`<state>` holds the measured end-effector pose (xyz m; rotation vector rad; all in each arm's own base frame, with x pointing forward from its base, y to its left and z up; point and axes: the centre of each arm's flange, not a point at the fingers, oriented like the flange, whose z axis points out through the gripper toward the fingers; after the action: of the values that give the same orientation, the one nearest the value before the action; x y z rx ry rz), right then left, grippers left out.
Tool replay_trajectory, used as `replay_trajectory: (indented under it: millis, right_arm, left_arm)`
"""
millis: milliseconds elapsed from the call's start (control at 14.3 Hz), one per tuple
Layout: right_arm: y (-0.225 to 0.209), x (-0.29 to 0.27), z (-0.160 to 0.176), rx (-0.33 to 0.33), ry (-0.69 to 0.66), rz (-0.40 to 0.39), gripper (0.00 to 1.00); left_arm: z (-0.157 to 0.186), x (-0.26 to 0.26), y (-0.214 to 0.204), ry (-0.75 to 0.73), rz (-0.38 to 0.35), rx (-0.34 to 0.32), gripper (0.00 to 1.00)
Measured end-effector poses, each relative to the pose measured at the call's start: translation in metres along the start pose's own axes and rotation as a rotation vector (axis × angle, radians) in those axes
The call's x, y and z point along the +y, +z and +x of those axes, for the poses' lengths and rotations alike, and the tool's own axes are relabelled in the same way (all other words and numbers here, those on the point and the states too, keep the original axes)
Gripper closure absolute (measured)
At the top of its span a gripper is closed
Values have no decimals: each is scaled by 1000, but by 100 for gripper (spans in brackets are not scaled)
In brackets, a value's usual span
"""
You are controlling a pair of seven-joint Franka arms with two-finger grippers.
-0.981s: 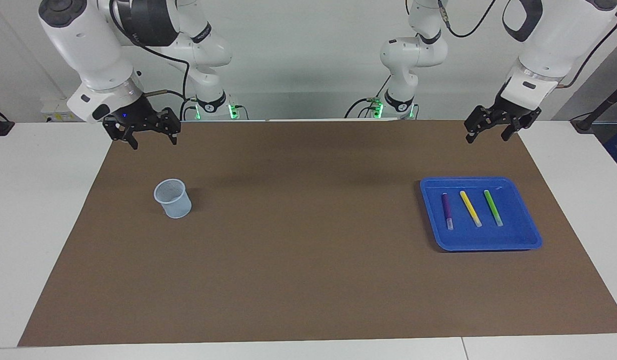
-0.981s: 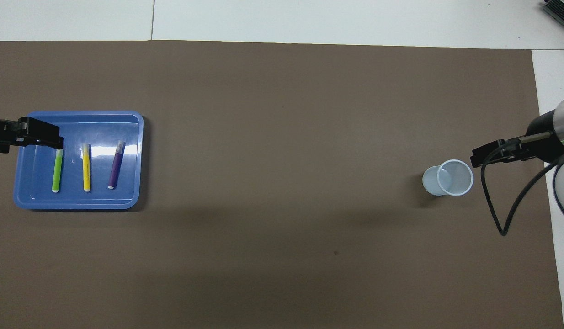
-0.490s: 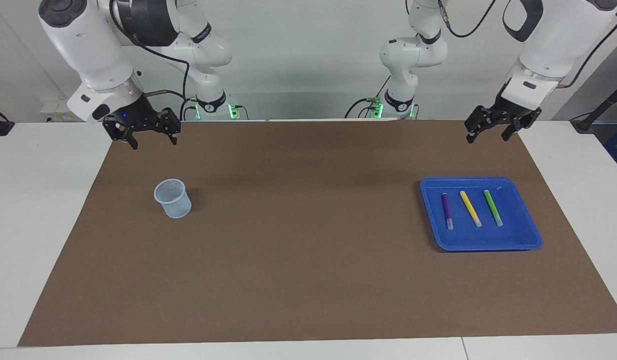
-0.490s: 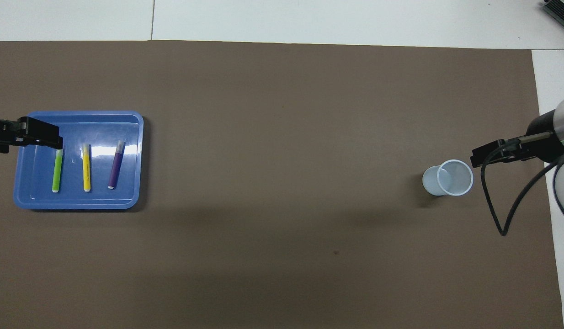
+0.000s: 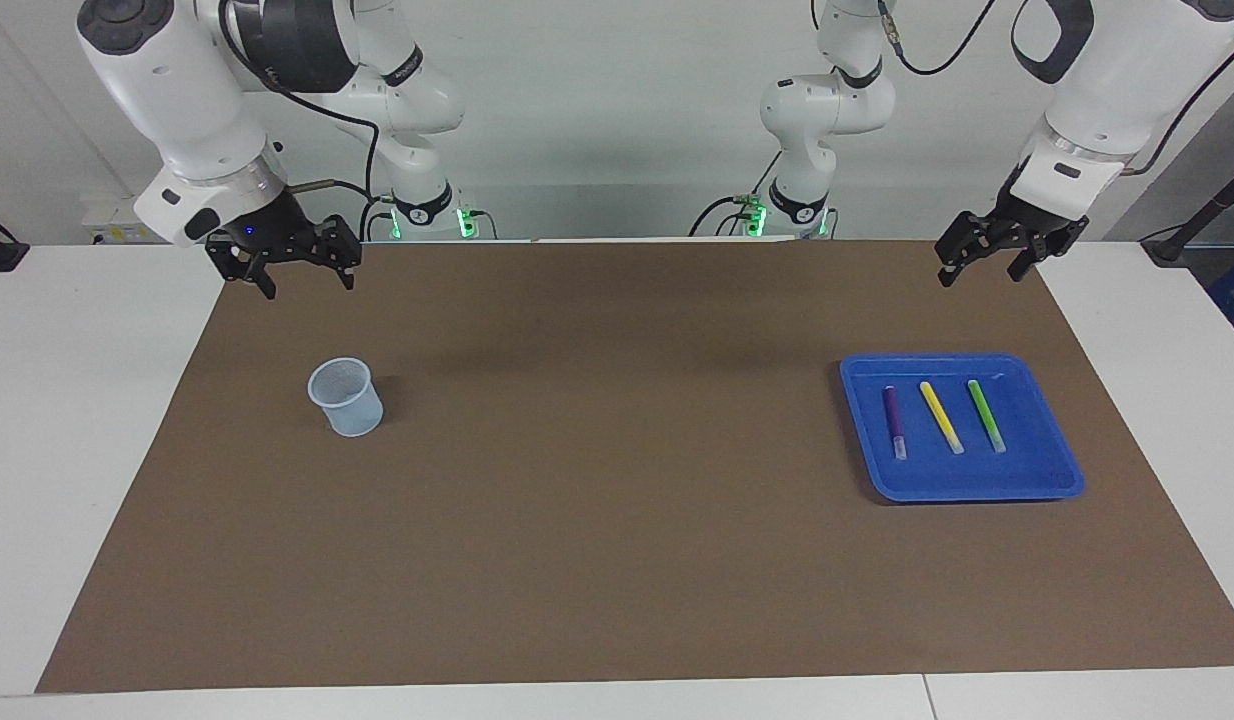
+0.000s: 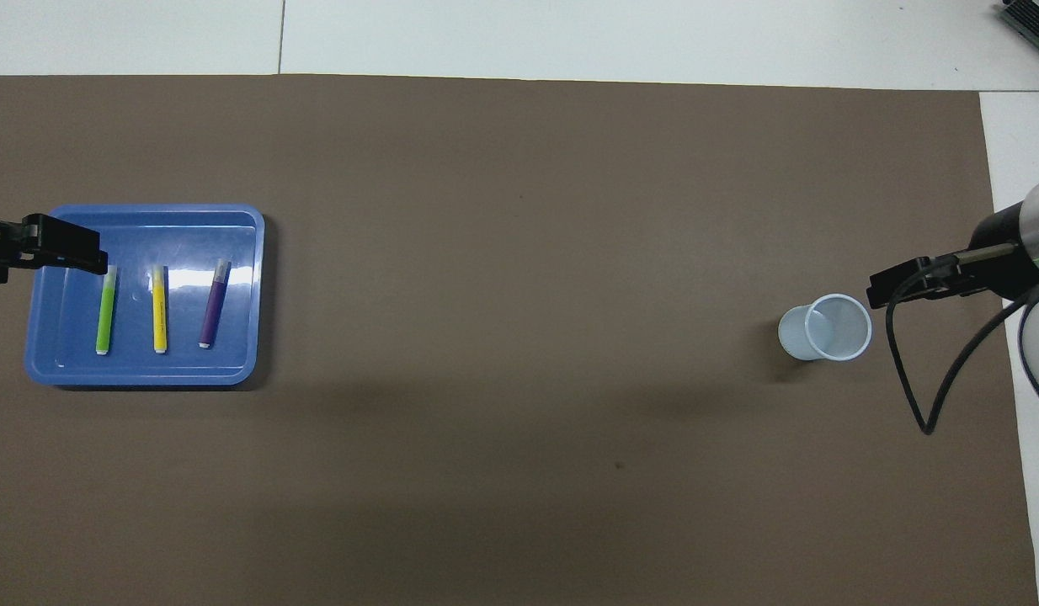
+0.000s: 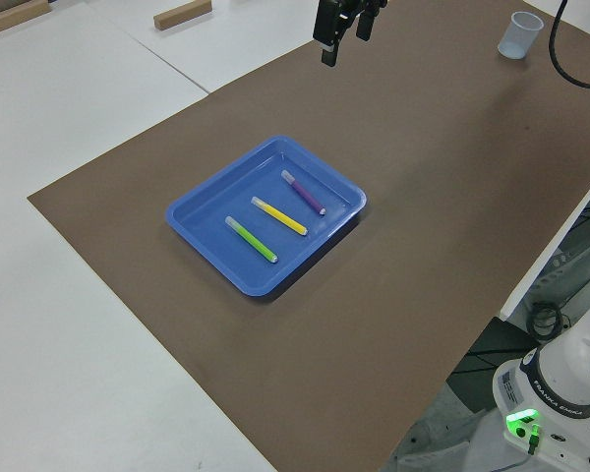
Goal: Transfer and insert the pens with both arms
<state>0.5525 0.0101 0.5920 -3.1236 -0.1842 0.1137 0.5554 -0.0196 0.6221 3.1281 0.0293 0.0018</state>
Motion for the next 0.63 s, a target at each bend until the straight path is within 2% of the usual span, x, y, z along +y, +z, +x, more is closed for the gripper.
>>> replay_trajectory:
  millis: [631]
  right_arm:
    - [0, 0, 0, 0, 0, 0, 0]
  left_arm:
    - [1, 0, -2, -46, -1, 18, 0]
